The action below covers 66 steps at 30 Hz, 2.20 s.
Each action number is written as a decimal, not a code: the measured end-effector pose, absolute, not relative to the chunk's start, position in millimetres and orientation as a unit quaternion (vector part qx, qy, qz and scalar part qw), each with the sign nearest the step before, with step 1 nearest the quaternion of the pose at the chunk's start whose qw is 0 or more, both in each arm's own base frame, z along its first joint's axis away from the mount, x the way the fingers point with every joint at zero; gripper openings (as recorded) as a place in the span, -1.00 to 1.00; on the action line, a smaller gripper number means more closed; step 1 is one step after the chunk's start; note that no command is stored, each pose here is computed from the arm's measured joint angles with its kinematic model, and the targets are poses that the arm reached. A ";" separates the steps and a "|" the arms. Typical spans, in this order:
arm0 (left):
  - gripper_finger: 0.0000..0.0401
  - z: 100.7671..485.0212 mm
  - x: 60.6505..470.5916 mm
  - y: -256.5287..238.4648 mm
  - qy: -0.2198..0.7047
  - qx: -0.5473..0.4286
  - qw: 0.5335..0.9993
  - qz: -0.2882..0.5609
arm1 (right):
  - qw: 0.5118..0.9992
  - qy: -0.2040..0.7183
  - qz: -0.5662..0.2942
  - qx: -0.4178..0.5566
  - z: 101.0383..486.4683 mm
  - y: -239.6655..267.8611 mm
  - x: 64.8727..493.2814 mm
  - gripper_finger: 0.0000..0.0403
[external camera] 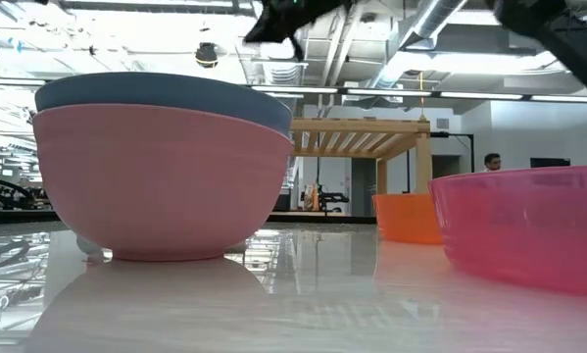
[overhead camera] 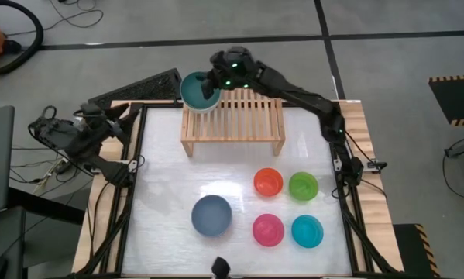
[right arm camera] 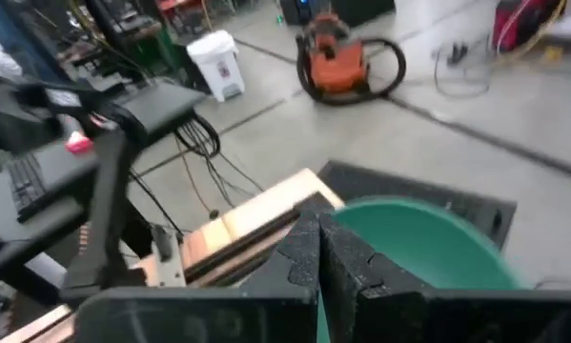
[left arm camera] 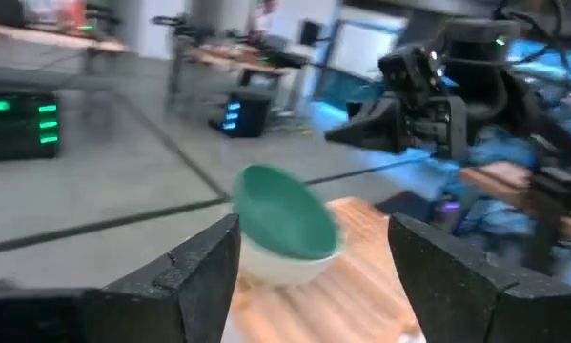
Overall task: Place and stack bowls onto a shelf
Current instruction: Stack the large green bowl on top of the large white bowl, then stack the large blue bowl on top of the large green bowl
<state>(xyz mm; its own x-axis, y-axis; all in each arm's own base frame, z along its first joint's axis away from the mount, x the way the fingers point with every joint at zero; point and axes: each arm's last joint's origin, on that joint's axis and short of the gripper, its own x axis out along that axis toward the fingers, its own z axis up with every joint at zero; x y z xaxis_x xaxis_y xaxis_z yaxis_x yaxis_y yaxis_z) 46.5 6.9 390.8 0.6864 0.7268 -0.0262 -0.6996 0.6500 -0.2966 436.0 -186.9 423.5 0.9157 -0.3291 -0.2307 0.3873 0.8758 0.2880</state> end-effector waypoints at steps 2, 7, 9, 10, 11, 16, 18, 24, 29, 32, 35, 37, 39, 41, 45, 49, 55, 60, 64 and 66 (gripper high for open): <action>0.15 401.4 53.5 3.6 -0.058 -0.131 0.918 0.371 | 0.966 0.078 -0.196 0.146 446.8 -177.0 418.1 -0.86; -0.22 424.8 75.7 -1.6 -0.091 -0.077 0.916 0.384 | 0.969 0.063 -0.228 0.076 495.2 -148.2 372.9 -0.85; -0.42 431.3 85.1 -1.3 -0.110 -0.066 0.913 0.388 | 0.966 0.059 -0.245 0.050 511.2 -139.2 353.6 -0.87; -0.54 433.0 91.2 -0.7 -0.115 -0.055 0.913 0.388 | 0.965 0.054 -0.253 0.039 518.9 -135.7 343.6 -0.89; -0.67 432.9 99.3 0.1 -0.114 -0.044 0.913 0.390 | 0.964 0.050 -0.258 0.032 526.4 -132.2 333.5 -0.89; -0.97 421.4 141.6 17.7 -0.106 -0.052 0.924 0.365 | 0.962 0.048 -0.266 0.024 546.8 -120.5 296.2 -0.84; -0.99 413.9 157.3 31.6 -0.094 -0.071 0.927 0.355 | 0.962 0.055 -0.268 0.017 549.6 -118.4 287.4 -0.81; -1.00 397.5 184.5 84.3 -0.046 -0.092 0.931 0.351 | 0.959 0.082 -0.270 0.004 553.9 -112.7 265.3 -0.87; -1.00 405.5 169.8 143.3 0.012 -0.147 0.943 0.297 | 0.955 0.109 -0.274 -0.002 550.2 -114.4 260.7 -0.88; -1.00 402.9 163.0 175.6 0.054 -0.177 0.953 0.240 | 0.954 0.115 -0.276 -0.001 549.3 -115.5 259.6 -0.82; -1.00 392.3 156.8 208.2 0.081 -0.200 0.956 0.199 | 0.954 0.116 -0.277 -0.002 548.8 -116.1 260.0 -0.80; -1.00 379.3 156.0 229.3 0.095 -0.222 0.952 0.186 | 0.953 0.117 -0.279 -0.001 548.5 -117.5 259.8 -0.82; -1.00 367.5 154.3 245.9 0.104 -0.246 0.948 0.175 | 0.953 0.117 -0.279 0.000 548.4 -117.5 260.0 -0.85; -1.00 360.5 152.5 258.0 0.102 -0.255 0.949 0.154 | 0.953 0.116 -0.279 0.000 548.5 -117.4 260.0 -0.88; -1.00 349.4 150.2 272.6 0.103 -0.275 0.945 0.142 | 0.952 0.117 -0.283 0.001 548.4 -119.4 259.1 -0.88; -1.00 343.8 149.3 278.5 0.107 -0.282 0.941 0.150 | 0.952 0.116 -0.284 0.001 548.5 -119.7 258.9 -0.81; -1.00 340.0 141.7 282.7 0.119 -0.286 0.931 0.194 | 0.952 0.117 -0.283 -0.002 548.5 -119.7 258.9 -0.83; -1.00 341.0 139.3 281.6 0.117 -0.290 0.931 0.189 | 0.952 0.120 -0.281 -0.010 548.5 -119.6 259.0 -0.88; -1.00 349.8 138.5 280.4 0.096 -0.279 0.935 0.198 | 0.952 0.121 -0.280 -0.012 548.2 -119.6 259.2 -0.84; -1.00 350.4 139.3 281.2 0.088 -0.287 0.935 0.189 | 0.953 0.124 -0.275 -0.011 547.6 -118.8 259.4 -0.79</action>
